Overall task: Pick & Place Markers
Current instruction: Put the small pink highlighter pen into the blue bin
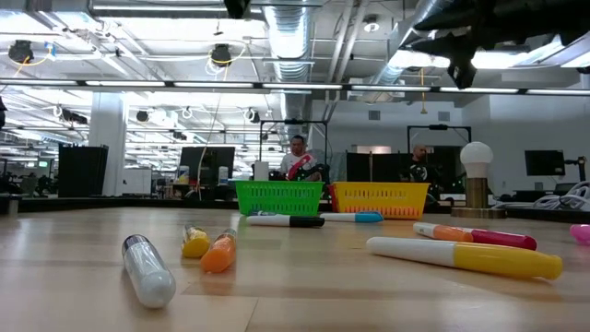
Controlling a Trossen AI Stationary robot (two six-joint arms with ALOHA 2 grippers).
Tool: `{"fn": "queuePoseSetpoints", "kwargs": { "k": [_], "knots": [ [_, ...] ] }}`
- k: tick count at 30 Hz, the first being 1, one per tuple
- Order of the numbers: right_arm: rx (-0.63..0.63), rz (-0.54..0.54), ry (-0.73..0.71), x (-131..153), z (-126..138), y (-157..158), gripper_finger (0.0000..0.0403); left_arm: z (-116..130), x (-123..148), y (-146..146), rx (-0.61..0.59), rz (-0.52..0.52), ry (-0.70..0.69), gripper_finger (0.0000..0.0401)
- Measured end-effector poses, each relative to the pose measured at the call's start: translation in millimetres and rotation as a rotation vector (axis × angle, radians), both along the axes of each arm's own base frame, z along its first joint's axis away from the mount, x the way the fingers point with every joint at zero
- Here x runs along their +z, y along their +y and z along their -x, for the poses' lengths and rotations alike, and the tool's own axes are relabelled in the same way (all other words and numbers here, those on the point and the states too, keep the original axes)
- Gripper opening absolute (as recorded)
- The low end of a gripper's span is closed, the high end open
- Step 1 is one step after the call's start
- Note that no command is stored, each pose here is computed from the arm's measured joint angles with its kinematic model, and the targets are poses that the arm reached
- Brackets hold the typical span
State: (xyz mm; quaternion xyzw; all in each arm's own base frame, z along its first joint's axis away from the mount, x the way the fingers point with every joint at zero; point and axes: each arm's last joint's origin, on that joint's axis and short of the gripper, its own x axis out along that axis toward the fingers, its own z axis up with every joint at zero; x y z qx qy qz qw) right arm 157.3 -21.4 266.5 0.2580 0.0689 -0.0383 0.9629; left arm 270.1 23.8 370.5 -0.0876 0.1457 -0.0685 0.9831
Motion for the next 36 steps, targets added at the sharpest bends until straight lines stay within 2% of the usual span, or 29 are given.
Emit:
{"fn": "queuePoseSetpoints", "kwargs": {
  "k": [6, 10, 17, 24, 30, 33, 36],
  "knots": [
    [0.121, 0.058, 0.0, 4.1, -11.2, 11.4, 0.012, 16.4, -1.9, -25.8, 0.03, 0.053, -0.06, 0.0178],
    [0.184, 0.08, 0.043, 9.7, -25.3, 21.1, 0.012, 24.1, -13.7, -35.1, 0.068, 0.113, -0.044, 0.0175],
    [0.272, 0.135, 0.344, 10.0, -53.1, 39.8, 0.012, 26.9, -43.2, -45.8, 0.1, 0.199, -0.002, 0.0174],
    [0.318, 0.183, 0.669, -3.0, -77.7, 51.6, 0.012, 28.1, -66.9, -48.4, 0.137, 0.259, 0.051, 0.0173],
    [0.314, 0.062, 0.992, -24.5, -69.7, 69.7, 0.012, 28.5, -73.1, -48.3, 0.143, 0.271, 0.064, 0.0172],
    [0.247, -0.062, 1.13, -31.0, -58.9, 83.9, 0.012, 28.7, -74.9, -48.4, 0.142, 0.265, 0.07, 0.0172],
    [0.143, -0.208, 1.183, -31.7, -51.5, 98.7, 0.012, 28.5, -74.6, -48.0, 0.154, 0.258, 0.064, 0.0172]
  ]
}}
